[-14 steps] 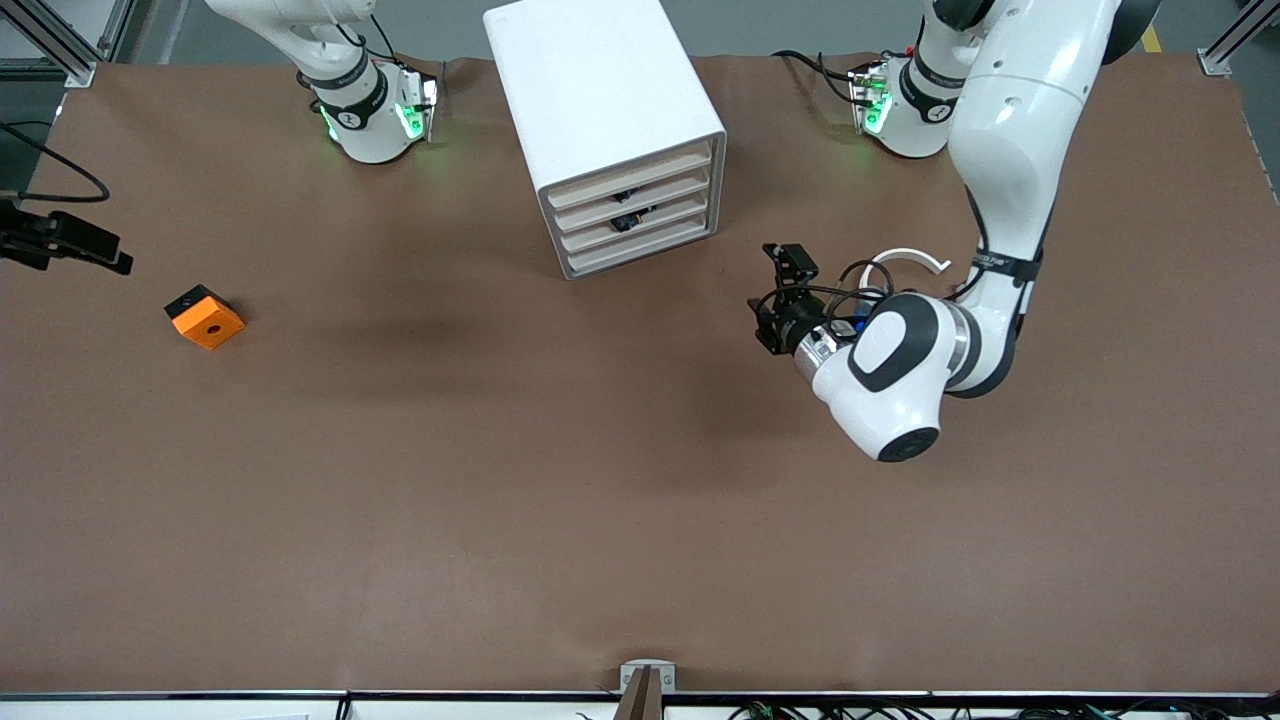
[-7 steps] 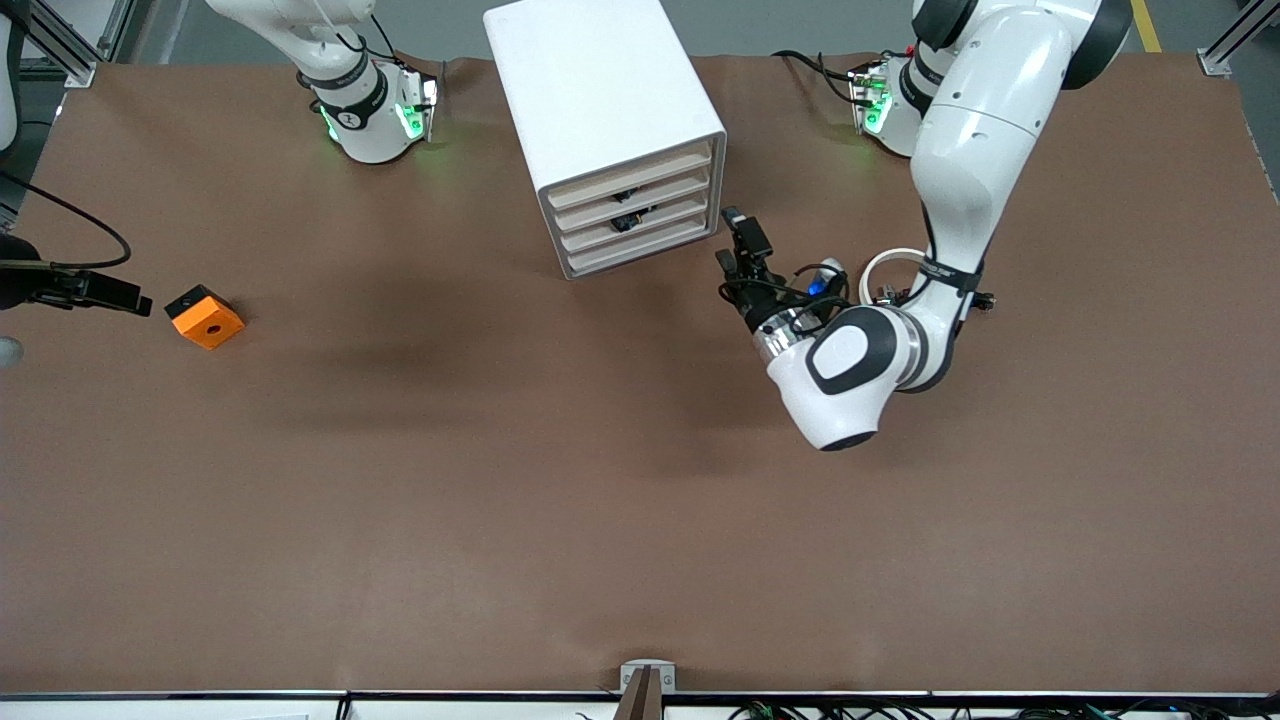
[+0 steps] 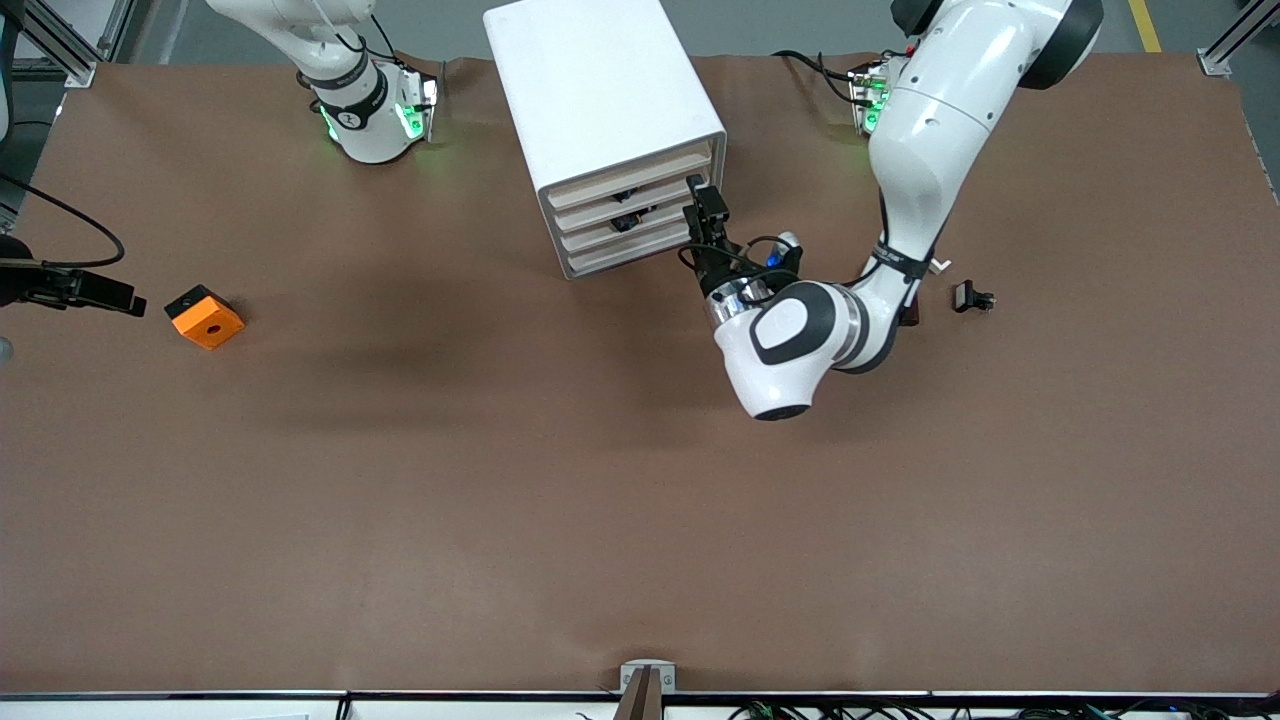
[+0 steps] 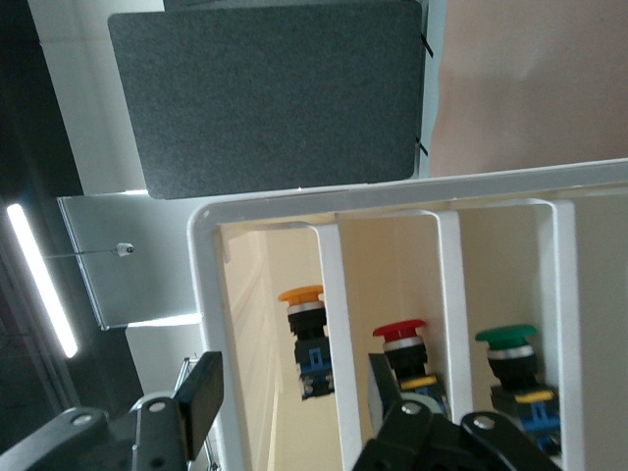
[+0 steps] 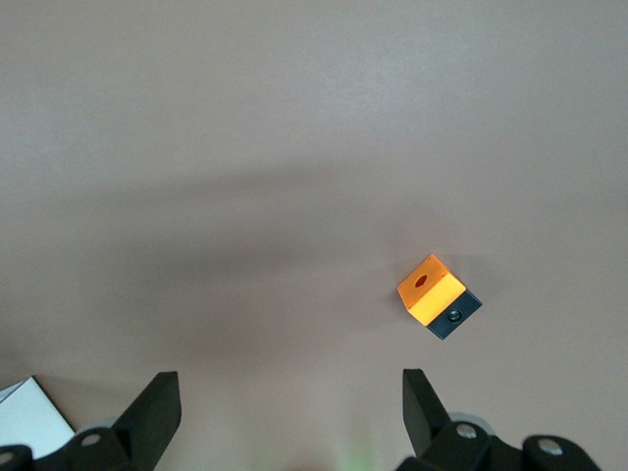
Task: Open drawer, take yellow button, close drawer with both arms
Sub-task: 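Pull the drawer open with the left gripper while the right gripper approaches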
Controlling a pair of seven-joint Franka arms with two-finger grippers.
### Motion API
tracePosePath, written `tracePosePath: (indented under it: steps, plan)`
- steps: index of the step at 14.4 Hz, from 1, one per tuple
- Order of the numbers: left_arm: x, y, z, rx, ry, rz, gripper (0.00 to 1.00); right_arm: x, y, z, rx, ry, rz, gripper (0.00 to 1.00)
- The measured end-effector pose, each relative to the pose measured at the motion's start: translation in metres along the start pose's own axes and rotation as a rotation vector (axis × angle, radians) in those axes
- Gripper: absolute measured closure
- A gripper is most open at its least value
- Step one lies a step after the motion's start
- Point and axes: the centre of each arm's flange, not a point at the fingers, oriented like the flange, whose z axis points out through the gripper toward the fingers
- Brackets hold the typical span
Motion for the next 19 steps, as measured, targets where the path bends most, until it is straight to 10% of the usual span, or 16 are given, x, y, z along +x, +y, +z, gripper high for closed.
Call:
tracePosePath:
  steps: [12,15,19]
  plan:
    - [-0.004,0.03,0.063,0.075,0.087,-0.07,0.53,0.0,-0.01,0.0,-0.014,-0.004,0.062,0.0]
    - [-0.006,0.033,0.075,0.079,0.115,-0.081,0.81,0.0,-0.013,0.0,-0.015,-0.006,0.083,0.0]
    - [-0.001,0.033,0.072,0.076,0.125,-0.089,0.9,0.0,-0.019,0.001,0.008,-0.007,0.155,0.0]
